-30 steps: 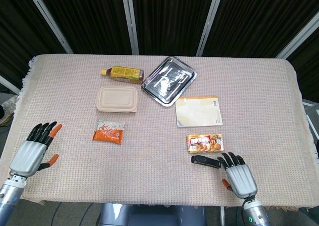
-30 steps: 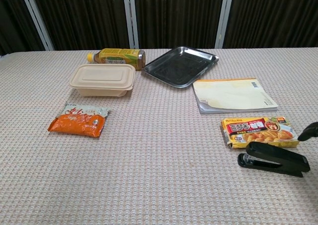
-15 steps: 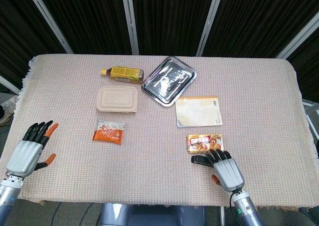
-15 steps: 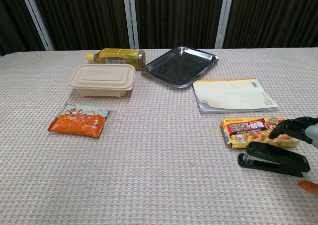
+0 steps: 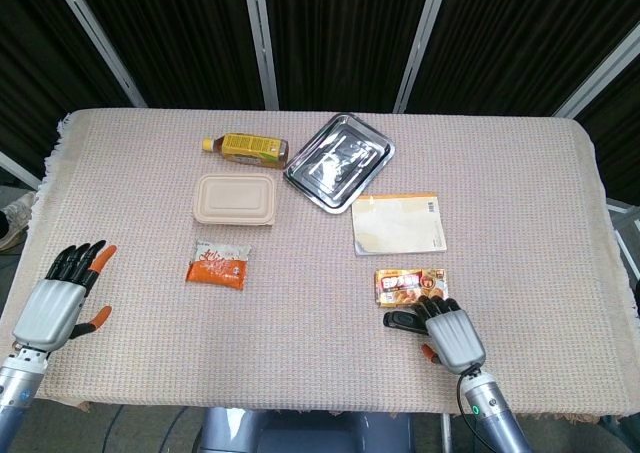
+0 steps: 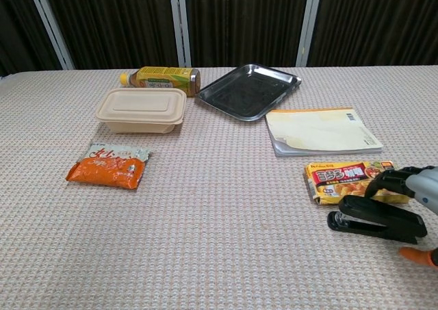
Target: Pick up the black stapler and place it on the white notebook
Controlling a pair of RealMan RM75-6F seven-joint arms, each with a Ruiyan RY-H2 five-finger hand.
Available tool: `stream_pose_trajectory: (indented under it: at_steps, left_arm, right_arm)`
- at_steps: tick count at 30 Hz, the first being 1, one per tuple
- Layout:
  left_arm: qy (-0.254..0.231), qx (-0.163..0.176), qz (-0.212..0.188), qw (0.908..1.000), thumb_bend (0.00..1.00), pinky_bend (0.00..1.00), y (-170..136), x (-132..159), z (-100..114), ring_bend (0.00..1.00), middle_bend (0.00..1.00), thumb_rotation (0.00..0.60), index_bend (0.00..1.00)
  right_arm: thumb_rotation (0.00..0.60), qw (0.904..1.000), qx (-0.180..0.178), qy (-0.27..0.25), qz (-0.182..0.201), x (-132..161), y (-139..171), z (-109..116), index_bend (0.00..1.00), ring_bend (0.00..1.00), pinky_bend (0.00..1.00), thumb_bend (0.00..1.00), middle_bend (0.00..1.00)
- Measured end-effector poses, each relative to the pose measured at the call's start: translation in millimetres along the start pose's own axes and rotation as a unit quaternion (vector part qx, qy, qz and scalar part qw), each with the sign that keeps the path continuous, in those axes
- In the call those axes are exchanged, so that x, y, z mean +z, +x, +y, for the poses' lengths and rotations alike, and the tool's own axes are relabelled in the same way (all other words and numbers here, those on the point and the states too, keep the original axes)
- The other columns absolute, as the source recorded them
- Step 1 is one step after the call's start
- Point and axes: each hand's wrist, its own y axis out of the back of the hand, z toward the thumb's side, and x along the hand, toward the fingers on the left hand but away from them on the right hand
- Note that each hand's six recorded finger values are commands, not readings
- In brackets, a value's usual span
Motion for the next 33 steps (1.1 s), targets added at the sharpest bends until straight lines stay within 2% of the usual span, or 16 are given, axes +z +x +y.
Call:
stream_pose_trajectory:
  at_steps: [7, 13, 26, 33]
  left_arm:
    - [-0.003, 0.002, 0.000, 1.0000, 0.30, 0.06, 0, -1, 1, 0.00, 0.00, 0.600, 0.00]
    - [-0.005, 0.004, -0.001, 1.0000, 0.30, 0.06, 0, -2, 2, 0.00, 0.00, 0.600, 0.00]
    - [-0.002, 0.002, -0.006, 1.0000, 0.30, 0.05, 0, 1, 0, 0.00, 0.00, 0.600, 0.00]
    - [0.001, 0.002, -0.007, 1.0000, 0.30, 0.06, -1, 3, -1, 0.00, 0.00, 0.600, 0.00]
  right_arm:
    - [0.600, 1.0000, -0.006, 0.002, 0.008, 7, -6, -1, 0.52, 0.43, 0.54, 0.26, 0.40]
    - [0.600, 0.9994, -0.033, 0.009, 0.009, 10, -10, 4, 0.61, 0.53, 0.65, 0.27, 0.48]
    - [0.600, 0.9972, -0.070, 0.020, 0.017, 11, -9, 26, 0.64, 0.57, 0.68, 0.29, 0.51]
    - [0.600, 0.9967, -0.073, -0.016, 0.030, 8, -27, 47, 0.65, 0.59, 0.70, 0.29, 0.52]
